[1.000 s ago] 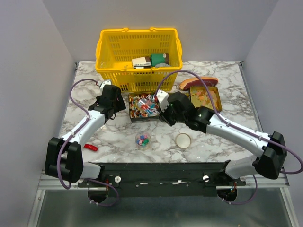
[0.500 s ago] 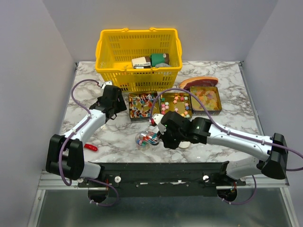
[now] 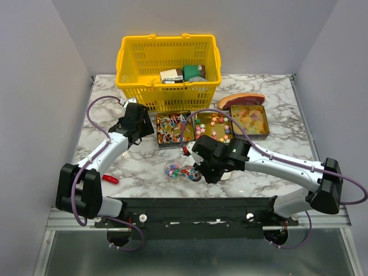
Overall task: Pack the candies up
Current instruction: Place the fake candies in the packing bottle, then scoop the fake candies from the storage box.
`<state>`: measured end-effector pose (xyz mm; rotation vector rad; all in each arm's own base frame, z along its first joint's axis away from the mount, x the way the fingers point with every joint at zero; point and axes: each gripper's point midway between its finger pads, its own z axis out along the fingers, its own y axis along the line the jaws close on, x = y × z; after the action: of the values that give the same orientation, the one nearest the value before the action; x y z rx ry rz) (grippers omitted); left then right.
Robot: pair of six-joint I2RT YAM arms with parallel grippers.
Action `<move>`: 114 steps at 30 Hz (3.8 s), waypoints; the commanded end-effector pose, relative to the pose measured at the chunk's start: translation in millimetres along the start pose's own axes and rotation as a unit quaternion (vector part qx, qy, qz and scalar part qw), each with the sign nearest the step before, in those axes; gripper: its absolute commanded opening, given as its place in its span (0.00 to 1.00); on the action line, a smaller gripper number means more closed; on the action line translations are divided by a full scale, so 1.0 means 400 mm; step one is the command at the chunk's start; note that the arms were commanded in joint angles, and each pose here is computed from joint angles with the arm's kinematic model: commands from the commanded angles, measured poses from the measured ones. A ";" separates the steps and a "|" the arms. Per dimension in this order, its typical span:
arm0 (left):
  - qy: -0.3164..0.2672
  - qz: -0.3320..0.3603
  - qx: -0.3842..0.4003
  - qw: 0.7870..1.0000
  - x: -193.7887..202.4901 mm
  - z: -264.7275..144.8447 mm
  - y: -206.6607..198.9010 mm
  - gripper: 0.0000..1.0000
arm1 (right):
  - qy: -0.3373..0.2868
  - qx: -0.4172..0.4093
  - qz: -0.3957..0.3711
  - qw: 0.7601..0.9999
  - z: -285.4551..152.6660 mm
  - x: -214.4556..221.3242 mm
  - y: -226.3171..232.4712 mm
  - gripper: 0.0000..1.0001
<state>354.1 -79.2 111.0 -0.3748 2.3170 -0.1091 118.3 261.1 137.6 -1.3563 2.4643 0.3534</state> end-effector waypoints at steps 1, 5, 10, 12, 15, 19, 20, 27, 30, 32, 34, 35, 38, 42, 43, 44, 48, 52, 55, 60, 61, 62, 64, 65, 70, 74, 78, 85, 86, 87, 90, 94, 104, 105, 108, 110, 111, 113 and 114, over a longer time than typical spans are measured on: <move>-0.018 -0.003 0.008 1.000 -0.037 -0.020 -0.013 0.79 | 0.016 0.011 0.002 1.000 -0.024 -0.001 -0.003 0.01; -0.020 -0.003 0.008 1.000 -0.043 -0.023 -0.012 0.80 | 0.027 0.010 0.003 1.000 -0.019 -0.007 0.001 0.01; -0.021 -0.006 0.008 1.000 -0.049 -0.026 -0.008 0.80 | 0.033 0.011 0.003 0.999 -0.024 -0.012 0.000 0.01; -0.022 -0.007 0.010 1.000 -0.051 -0.026 -0.009 0.80 | 0.036 0.011 0.002 0.999 -0.028 -0.012 0.001 0.01; -0.020 -0.008 0.009 1.000 -0.051 -0.025 -0.006 0.80 | 0.039 0.010 0.002 0.999 -0.030 -0.011 0.002 0.01; -0.019 -0.010 0.009 1.000 -0.051 -0.023 -0.005 0.80 | 0.040 0.011 0.002 0.999 -0.037 -0.010 0.001 0.01; -0.019 -0.010 0.010 1.000 -0.050 -0.023 -0.005 0.80 | 0.040 0.012 0.002 0.999 -0.039 -0.009 0.000 0.01; -0.012 -0.011 0.016 1.000 -0.044 -0.019 -0.010 0.80 | 0.028 0.034 0.017 0.999 -0.057 -0.013 -0.016 0.01; -0.007 -0.011 0.019 1.000 -0.039 -0.016 -0.013 0.80 | 0.014 0.048 0.015 0.999 -0.075 -0.029 -0.029 0.01; -0.003 -0.011 0.024 1.000 -0.037 -0.014 -0.018 0.80 | -0.002 0.073 0.010 0.997 -0.093 -0.049 -0.049 0.01; 0.004 -0.009 0.032 0.999 -0.032 -0.012 -0.026 0.80 | -0.018 0.102 0.005 0.995 -0.110 -0.082 -0.084 0.01; 0.007 -0.008 0.035 0.999 -0.028 -0.011 -0.029 0.80 | -0.024 0.110 0.008 0.994 -0.115 -0.095 -0.098 0.01; 0.027 -0.005 0.057 0.998 -0.009 -0.005 -0.049 0.80 | -0.045 0.126 0.033 0.990 -0.114 -0.150 -0.158 0.01; 0.064 -0.002 0.086 0.994 0.027 0.014 -0.079 0.80 | -0.060 0.142 0.059 0.986 -0.078 -0.221 -0.241 0.01; 0.080 -0.002 0.097 0.992 0.045 0.022 -0.089 0.80 | -0.070 0.146 0.067 0.985 -0.087 -0.255 -0.265 0.01; 0.090 -0.002 0.102 0.991 0.055 0.026 -0.094 0.79 | -0.067 0.151 0.070 0.984 -0.082 -0.268 -0.278 0.01; 0.119 -0.006 0.104 0.987 0.080 0.045 -0.104 0.77 | -0.021 0.142 0.103 0.984 -0.017 -0.310 -0.336 0.01; 0.135 -0.007 0.107 0.985 0.099 0.057 -0.110 0.74 | 0.007 0.106 0.134 0.985 0.032 -0.328 -0.363 0.01; 0.143 -0.005 0.109 0.984 0.109 0.060 -0.112 0.69 | 0.022 0.088 0.139 0.986 0.066 -0.325 -0.360 0.01; 0.148 0.000 0.109 0.983 0.116 0.062 -0.114 0.63 | 0.061 0.078 0.147 0.984 0.104 -0.282 -0.359 0.01; 0.147 0.001 0.108 0.983 0.116 0.063 -0.114 0.61 | 0.070 0.077 0.147 0.984 0.114 -0.269 -0.358 0.01; 0.144 0.002 0.106 0.984 0.114 0.064 -0.112 0.58 | 0.070 0.077 0.147 0.984 0.115 -0.267 -0.358 0.01; 0.145 0.004 0.104 0.984 0.118 0.067 -0.110 0.54 | 0.066 0.077 0.144 0.984 0.122 -0.272 -0.363 0.01; 0.146 0.004 0.103 0.984 0.120 0.069 -0.109 0.51 | 0.064 0.077 0.143 0.985 0.122 -0.276 -0.364 0.01; 0.161 0.011 0.099 0.982 0.139 0.079 -0.113 0.43 | 0.076 0.057 0.143 0.985 0.153 -0.279 -0.353 0.01; 0.164 0.016 0.094 0.982 0.147 0.082 -0.114 0.40 | 0.090 0.055 0.142 0.984 0.183 -0.270 -0.355 0.01; 0.165 0.019 0.093 0.982 0.149 0.083 -0.117 0.36 | 0.091 0.063 0.141 0.984 0.206 -0.281 -0.369 0.01; 0.165 0.026 0.090 0.982 0.153 0.084 -0.117 0.23 | 0.090 0.086 0.152 0.981 0.260 -0.303 -0.402 0.01; 0.165 0.027 0.089 0.982 0.154 0.085 -0.118 0.18 | 0.087 0.088 0.153 0.980 0.264 -0.307 -0.405 0.01; 0.165 0.028 0.089 0.982 0.154 0.086 -0.117 0.16 | 0.089 0.088 0.154 0.980 0.278 -0.306 -0.407 0.01; 0.166 0.031 0.090 0.982 0.154 0.088 -0.120 0.06 | 0.086 0.099 0.154 0.979 0.301 -0.305 -0.420 0.01; 0.168 0.034 0.091 0.981 0.157 0.091 -0.121 0.00 | 0.085 0.107 0.127 0.982 0.330 -0.297 -0.438 0.01; 0.169 0.044 0.099 0.980 0.163 0.091 -0.133 0.00 | 0.064 0.125 0.075 0.987 0.362 -0.305 -0.470 0.01; 0.169 0.044 0.099 0.980 0.163 0.091 -0.134 0.00 | 0.046 0.127 0.071 0.988 0.371 -0.322 -0.474 0.01; 0.170 0.046 0.098 0.980 0.165 0.093 -0.134 0.00 | 0.029 0.135 0.067 0.988 0.379 -0.336 -0.483 0.01; 0.168 0.046 0.099 0.980 0.163 0.094 -0.135 0.00 | 0.025 0.138 0.064 0.988 0.384 -0.338 -0.486 0.01; 0.168 0.046 0.099 0.980 0.163 0.094 -0.135 0.00 | 0.015 0.142 0.063 0.988 0.389 -0.348 -0.490 0.01; 0.168 0.045 0.099 0.980 0.163 0.095 -0.136 0.00 | 0.003 0.145 0.063 0.987 0.390 -0.359 -0.493 0.01; 0.169 0.046 0.100 0.980 0.164 0.094 -0.136 0.00 | -0.006 0.148 0.062 0.987 0.397 -0.365 -0.497 0.01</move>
<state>348.5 -145.3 53.6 -0.1893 2.6145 -0.3820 376.6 333.6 51.8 -1.0790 2.4988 0.0990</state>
